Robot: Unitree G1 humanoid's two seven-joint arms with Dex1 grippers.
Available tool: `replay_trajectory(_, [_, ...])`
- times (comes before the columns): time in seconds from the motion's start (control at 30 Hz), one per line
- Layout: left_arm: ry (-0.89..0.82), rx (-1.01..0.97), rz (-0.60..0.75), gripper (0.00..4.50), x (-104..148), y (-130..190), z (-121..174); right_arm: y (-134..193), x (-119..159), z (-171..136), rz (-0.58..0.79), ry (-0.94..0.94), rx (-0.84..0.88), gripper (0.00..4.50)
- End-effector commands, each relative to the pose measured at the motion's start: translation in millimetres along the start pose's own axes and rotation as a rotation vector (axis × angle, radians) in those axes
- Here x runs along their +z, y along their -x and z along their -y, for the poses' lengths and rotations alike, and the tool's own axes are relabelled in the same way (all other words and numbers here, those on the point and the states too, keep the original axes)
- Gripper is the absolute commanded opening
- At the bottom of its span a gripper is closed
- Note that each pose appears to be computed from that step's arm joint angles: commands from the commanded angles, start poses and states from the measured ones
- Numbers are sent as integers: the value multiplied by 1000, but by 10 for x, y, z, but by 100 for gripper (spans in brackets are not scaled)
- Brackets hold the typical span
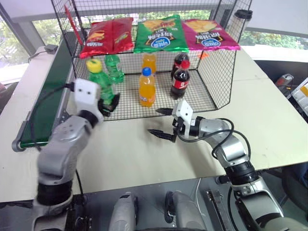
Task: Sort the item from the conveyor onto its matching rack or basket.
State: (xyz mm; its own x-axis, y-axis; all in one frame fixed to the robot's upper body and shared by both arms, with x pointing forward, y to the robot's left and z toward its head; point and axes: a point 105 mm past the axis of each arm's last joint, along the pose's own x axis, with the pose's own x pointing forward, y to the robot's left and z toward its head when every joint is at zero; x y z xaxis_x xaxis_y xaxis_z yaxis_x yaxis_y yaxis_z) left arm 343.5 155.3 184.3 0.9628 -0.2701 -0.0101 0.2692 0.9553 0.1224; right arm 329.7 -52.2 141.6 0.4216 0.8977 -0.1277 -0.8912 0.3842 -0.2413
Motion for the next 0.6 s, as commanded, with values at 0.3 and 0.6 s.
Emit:
replay_trajectory(0.3, [-58, 169, 89, 277, 118, -440, -109, 32, -2, 161, -52, 43, -117, 450])
replay_trajectory(0.6, [5, 206, 72, 277, -78, -632, -188, 19, 5, 145, -51, 41, -110, 450])
